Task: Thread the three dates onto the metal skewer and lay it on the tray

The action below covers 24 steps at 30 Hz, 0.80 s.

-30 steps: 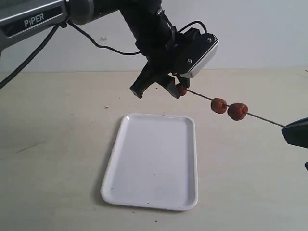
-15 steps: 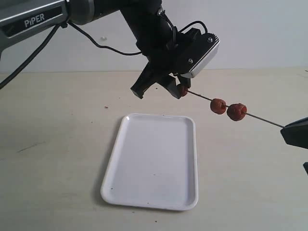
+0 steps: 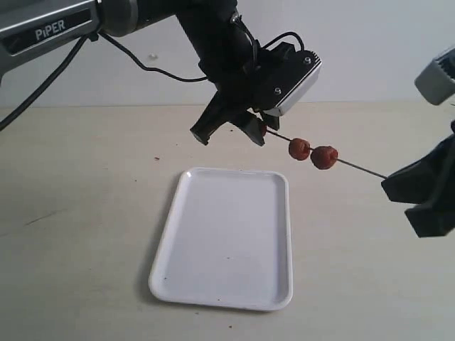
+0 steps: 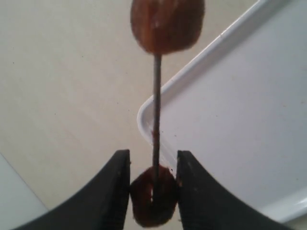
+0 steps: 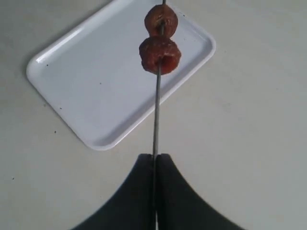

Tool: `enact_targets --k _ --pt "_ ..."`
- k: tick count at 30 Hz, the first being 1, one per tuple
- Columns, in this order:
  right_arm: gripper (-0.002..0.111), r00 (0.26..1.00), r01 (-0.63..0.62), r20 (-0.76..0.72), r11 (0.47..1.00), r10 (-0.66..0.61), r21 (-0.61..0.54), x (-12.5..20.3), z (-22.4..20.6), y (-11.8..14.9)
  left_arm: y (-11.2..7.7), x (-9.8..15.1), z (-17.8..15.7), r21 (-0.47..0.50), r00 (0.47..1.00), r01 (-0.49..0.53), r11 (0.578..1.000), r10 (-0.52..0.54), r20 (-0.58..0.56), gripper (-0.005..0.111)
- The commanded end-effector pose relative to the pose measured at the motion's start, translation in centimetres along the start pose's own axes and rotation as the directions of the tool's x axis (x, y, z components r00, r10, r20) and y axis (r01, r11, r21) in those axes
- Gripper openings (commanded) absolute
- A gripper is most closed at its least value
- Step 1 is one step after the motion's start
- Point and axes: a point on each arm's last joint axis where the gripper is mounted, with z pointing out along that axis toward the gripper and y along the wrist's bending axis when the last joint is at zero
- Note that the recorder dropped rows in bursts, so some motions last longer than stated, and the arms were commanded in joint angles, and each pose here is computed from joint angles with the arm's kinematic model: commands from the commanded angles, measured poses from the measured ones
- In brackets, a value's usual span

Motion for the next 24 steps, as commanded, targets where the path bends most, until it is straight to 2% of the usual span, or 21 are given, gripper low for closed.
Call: enact_targets --k 1,6,10,24 --pt "0.0 1.0 -0.023 0.005 0.999 0.024 -0.036 -1.6 1.6 -0.7 0.5 -1.7 -0.5 -0.032 0.998 -0.013 0.999 0.015 0.061 0.034" --pt "0.0 0.994 -0.039 0.105 0.998 0.043 -0.039 -3.0 3.9 -1.6 0.5 -1.7 -0.5 -0.031 0.998 -0.016 0.999 0.018 0.057 0.034" --pt "0.0 0.994 -0.043 0.102 0.999 0.046 -0.027 -3.0 4.4 -1.8 0.5 -1.6 -0.5 -0.029 0.999 -0.018 0.999 0.02 0.05 0.034" --pt "0.0 0.993 -0.002 0.122 1.0 0.001 0.013 -2.8 2.4 -1.5 0.4 -1.3 -0.5 -0.024 0.999 -0.022 0.999 0.023 0.029 0.034"
